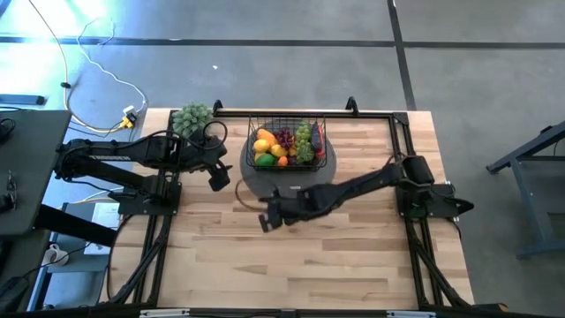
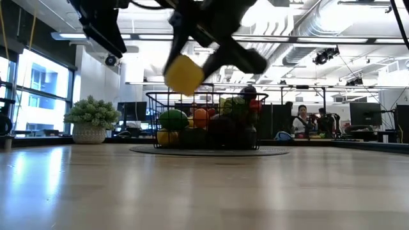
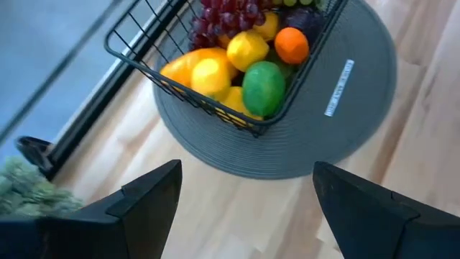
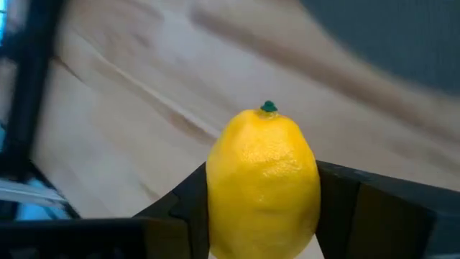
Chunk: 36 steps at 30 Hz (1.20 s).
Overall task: Build produce basket
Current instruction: Put the right yellow lemon into the black wire basket
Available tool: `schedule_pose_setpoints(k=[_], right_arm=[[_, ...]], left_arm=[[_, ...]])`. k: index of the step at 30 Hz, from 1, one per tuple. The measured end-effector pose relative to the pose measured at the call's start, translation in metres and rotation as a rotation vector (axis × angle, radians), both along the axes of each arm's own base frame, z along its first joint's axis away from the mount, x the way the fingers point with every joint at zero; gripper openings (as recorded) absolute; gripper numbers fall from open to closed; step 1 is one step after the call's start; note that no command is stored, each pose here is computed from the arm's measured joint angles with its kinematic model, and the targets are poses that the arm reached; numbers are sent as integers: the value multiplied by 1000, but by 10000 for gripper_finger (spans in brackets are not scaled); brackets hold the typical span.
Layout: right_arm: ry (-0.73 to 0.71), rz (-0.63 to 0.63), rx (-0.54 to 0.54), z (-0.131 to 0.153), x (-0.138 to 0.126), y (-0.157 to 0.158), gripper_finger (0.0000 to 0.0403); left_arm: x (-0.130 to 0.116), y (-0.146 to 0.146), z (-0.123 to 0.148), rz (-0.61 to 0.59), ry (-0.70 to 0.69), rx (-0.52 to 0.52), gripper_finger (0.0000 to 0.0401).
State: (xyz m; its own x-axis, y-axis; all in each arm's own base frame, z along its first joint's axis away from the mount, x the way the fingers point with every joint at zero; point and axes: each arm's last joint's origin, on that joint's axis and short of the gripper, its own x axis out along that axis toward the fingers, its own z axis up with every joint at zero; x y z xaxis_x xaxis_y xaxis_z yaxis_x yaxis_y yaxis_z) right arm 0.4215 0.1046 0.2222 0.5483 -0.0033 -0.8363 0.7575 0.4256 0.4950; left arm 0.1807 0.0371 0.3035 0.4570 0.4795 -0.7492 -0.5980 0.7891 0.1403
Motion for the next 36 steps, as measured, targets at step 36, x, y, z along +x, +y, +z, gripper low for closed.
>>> schedule_pose_setpoints(k=[36], right_arm=[[-178,35,-534,39,14,-197,153]], left_arm=[[4,31,9,-44,-73,65,305]])
